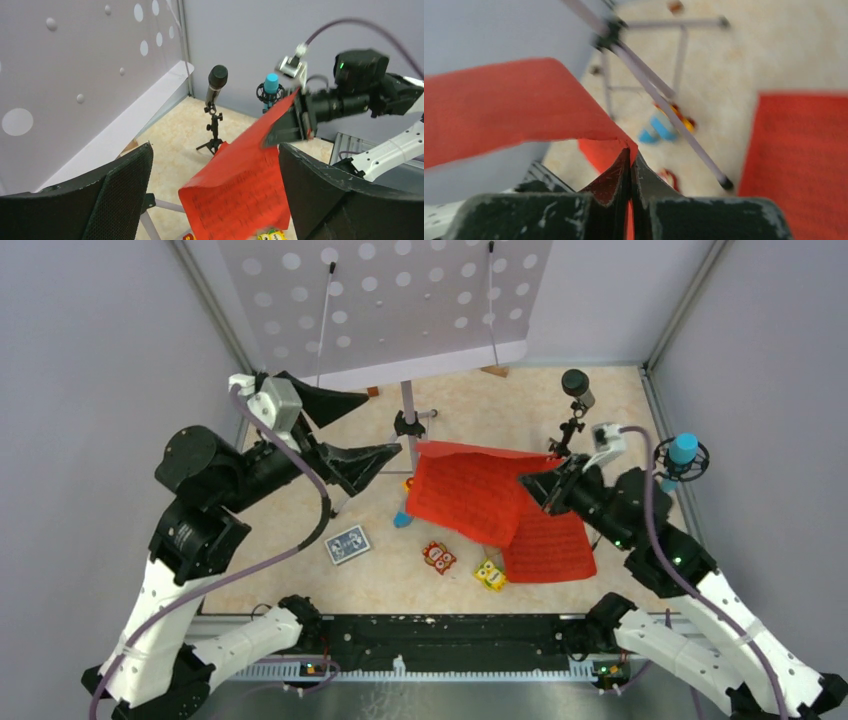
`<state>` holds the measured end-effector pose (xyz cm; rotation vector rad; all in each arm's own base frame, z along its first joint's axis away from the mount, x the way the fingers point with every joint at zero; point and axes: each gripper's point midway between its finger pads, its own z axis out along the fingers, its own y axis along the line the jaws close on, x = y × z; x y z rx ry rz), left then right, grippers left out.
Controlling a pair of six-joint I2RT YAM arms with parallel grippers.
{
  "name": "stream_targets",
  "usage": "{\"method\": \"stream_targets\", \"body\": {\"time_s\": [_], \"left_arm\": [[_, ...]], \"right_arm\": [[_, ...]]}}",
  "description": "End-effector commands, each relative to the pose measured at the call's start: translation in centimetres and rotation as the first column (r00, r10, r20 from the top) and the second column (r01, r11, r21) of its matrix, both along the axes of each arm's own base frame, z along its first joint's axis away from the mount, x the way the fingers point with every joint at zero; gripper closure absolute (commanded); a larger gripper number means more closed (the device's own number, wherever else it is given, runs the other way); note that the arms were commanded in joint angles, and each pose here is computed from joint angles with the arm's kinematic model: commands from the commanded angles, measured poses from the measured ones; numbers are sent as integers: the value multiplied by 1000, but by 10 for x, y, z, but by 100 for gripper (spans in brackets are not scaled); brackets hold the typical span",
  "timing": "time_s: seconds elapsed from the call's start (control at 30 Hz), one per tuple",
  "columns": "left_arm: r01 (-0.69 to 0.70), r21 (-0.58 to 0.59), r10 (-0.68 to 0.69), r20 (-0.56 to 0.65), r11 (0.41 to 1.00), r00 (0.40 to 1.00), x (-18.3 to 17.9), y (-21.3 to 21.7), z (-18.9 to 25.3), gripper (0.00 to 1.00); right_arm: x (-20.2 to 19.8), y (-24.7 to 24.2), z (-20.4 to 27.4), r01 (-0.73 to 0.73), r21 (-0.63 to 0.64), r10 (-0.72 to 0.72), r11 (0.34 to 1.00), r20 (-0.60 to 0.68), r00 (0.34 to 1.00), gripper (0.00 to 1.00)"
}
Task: Pack up the instrument practice props
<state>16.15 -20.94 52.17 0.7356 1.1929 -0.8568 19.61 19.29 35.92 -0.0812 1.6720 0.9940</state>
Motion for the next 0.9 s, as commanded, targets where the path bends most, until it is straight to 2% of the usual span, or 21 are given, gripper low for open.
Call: {"method": "stream_targets", "body": {"time_s": [0.0,0.1,0.2,0.33,0.63,0.73,0.87], "left_arm": [[-47,3,47,-54,999,997,16,-2,0,1],[-82,16,83,-44,996,996,18,4,2,1],[-105,21,106,-33,994,994,16,11,4,1],[-129,37,131,-38,991,991,17,15,-1,1],[-146,60,149,-55,988,987,17,19,-12,1],[-155,67,159,-56,986,986,16,22,-14,1],[-164,74,168,-57,984,984,15,25,-16,2]], "right_arm": [[-1,-42,-143,218,-223,-298,950,-437,849,100],[-1,-61,-171,251,-336,-393,908,-474,788,100],[8,-76,-176,248,-437,-453,865,-463,762,100],[25,-81,-180,165,-554,-462,816,-451,764,100],[65,-83,-176,14,-762,-486,647,-398,778,100],[68,-84,-182,-45,-797,-484,602,-409,773,100],[64,-83,-194,-118,-808,-461,577,-441,770,100]]}}
